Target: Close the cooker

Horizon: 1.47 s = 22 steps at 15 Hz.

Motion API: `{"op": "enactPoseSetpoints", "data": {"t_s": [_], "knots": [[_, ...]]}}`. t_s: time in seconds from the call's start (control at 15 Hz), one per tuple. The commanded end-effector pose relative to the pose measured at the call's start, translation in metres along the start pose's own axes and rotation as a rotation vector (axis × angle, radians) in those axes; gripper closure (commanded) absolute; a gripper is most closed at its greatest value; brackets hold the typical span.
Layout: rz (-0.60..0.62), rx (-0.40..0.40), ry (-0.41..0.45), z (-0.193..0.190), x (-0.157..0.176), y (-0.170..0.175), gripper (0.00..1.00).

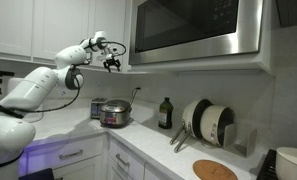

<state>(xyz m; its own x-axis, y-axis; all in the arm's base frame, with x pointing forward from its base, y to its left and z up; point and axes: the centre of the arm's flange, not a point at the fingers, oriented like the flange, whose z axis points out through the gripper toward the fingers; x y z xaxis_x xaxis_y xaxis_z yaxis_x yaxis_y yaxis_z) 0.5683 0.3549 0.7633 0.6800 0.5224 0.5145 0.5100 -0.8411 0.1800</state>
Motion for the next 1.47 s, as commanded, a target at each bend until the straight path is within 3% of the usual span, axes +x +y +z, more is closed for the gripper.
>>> {"op": "enactPoseSetpoints", "data": {"t_s": [0.0,0.2,0.73,1.4], "knots": [[0.0,0.002,0.017,-0.013,0.0,0.001,0.0],[-0.004,0.007,0.046,-0.036,-0.001,0.001,0.0],[-0.028,0.02,0.035,-0.046,-0.018,0.003,0.0],[-0.041,-0.001,-0.079,-0.131,-0.083,0.069,0.0]]}}
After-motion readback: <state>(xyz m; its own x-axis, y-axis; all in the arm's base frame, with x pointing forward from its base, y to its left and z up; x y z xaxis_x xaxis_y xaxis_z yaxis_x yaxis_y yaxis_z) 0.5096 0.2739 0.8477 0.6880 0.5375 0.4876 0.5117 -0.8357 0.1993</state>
